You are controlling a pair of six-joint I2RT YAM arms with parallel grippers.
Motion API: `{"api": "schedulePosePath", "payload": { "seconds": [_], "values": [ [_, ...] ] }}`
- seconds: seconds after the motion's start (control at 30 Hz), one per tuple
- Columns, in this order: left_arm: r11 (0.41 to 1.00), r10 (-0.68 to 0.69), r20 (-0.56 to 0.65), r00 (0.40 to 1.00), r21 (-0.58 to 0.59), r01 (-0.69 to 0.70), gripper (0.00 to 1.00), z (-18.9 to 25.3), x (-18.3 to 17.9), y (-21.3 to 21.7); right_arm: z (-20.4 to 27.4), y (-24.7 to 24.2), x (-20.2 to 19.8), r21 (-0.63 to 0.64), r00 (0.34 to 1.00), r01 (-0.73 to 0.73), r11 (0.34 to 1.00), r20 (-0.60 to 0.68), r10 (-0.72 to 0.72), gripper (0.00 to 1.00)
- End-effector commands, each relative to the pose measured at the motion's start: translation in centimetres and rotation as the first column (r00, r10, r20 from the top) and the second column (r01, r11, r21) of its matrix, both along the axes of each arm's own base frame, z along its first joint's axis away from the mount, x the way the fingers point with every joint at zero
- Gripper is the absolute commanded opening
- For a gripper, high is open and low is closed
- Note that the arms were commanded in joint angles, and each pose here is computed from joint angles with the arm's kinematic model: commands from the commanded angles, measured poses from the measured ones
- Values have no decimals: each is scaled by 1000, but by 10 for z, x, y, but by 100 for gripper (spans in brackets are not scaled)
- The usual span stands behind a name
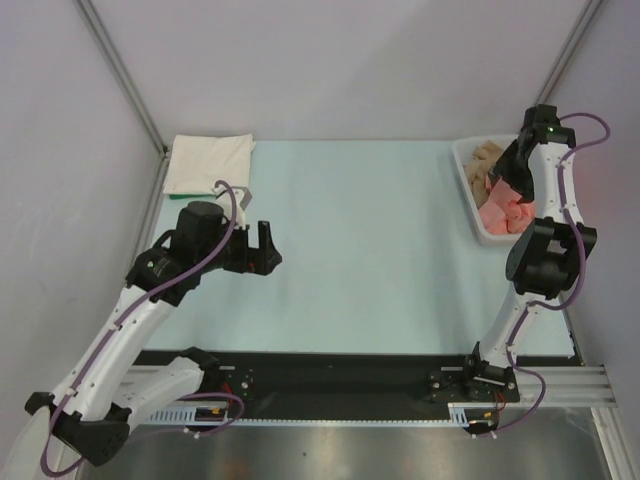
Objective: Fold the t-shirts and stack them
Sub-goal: Grab the tshirt from the pile
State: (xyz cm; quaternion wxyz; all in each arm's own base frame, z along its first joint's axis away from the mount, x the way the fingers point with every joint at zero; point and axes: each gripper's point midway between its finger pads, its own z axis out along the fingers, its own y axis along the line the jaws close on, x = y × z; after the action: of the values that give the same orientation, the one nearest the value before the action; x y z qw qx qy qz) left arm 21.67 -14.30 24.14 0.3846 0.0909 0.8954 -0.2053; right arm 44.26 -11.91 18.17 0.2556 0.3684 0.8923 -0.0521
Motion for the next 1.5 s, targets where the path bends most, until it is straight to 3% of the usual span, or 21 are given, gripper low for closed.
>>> {"api": "schedulePosePath", "payload": {
  "seconds": [0.0, 0.1, 0.2, 0.33, 0.43, 0.53, 0.57, 0.63, 0.77, 0.83, 0.93, 1.0, 1.1, 1.13, 1.17, 1.23, 1.27, 1.33, 1.37, 1.43, 1.47],
  "values": [
    [997, -49, 40, 998, 55, 47, 100, 3, 4, -5, 3, 17, -27, 6, 995, -45, 999, -85, 45, 77],
    [996, -72, 66, 995, 50, 69, 100, 11, 6, -10, -1, 19, -44, 12, 993, -38, 999, -111, 39, 76],
    [995, -90, 70, 993, 48, 87, 100, 14, 6, -15, 9, 33, -50, 53, 995, -88, 995, -47, 91, 73],
    [995, -96, 76, 992, 40, 93, 100, 19, 5, -17, -14, 45, -57, 125, 989, -138, 983, -38, 143, 68],
    [995, -96, 80, 992, 27, 94, 100, 24, 6, -19, -18, 34, -39, 92, 990, -141, 986, 2, 142, 43],
    [994, -108, 70, 992, -1, 108, 100, 29, 5, -26, -24, 20, -23, 87, 991, -135, 987, 2, 135, 8],
    [993, -113, 65, 992, -13, 114, 100, 30, 5, -28, -15, 14, -16, 62, 992, -124, 990, 13, 123, 3],
    [993, -115, 66, 991, -27, 117, 100, 33, 5, -30, -18, 9, -13, 47, 993, -119, 992, 1, 119, 3],
    [992, -113, 67, 991, -51, 117, 100, 37, 3, -32, -15, 19, -17, 68, 990, -143, 987, 6, 143, 60],
    [992, -112, 69, 991, -57, 116, 100, 38, 2, -32, -22, 26, -20, 63, 986, -166, 984, 5, 166, 65],
    [992, -111, 63, 992, -62, 115, 100, 38, 0, -32, -32, 26, -20, 81, 985, -171, 982, 2, 172, 66],
    [991, -112, 64, 992, -66, 116, 100, 40, -2, -32, -40, 31, -8, 116, 979, -202, 973, 35, 199, 59],
    [991, -108, 56, 993, -71, 112, 100, 38, -3, -32, -51, 24, 6, 123, 985, -172, 977, 30, 169, 29],
    [991, -110, 50, 993, -73, 114, 100, 37, -3, -33, -27, 17, 20, 89, 987, -148, 985, 79, 142, 8],
    [991, -106, 46, 993, -76, 110, 100, 37, -3, -32, -17, 9, 18, 50, 992, -110, 993, 62, 107, 0],
    [991, -97, 42, 994, -84, 101, 100, 37, -4, -32, 40, 2, 27, -81, 985, -74, 994, 148, 85, 0],
    [991, -95, 44, 994, -88, 99, 100, 38, -5, -32, 111, 2, 33, -163, 956, -51, 985, 277, 95, 0],
    [992, -81, 45, 996, -91, 85, 100, 38, -4, -31, 202, 2, 18, -342, 907, 36, 939, 406, 113, 0],
    [992, -77, 46, 996, -97, 81, 100, 39, -4, -31, 267, 23, 11, -385, 822, 66, 920, 543, 169, 0],
    [992, -65, 43, 997, -105, 69, 100, 40, -3, -31, 337, 41, -20, -478, 720, 95, 873, 639, 271, 0],
    [992, -64, 44, 997, -110, 68, 100, 41, -2, -32, 377, 59, -26, -493, 616, 133, 860, 720, 318, 0]
  ]
}}
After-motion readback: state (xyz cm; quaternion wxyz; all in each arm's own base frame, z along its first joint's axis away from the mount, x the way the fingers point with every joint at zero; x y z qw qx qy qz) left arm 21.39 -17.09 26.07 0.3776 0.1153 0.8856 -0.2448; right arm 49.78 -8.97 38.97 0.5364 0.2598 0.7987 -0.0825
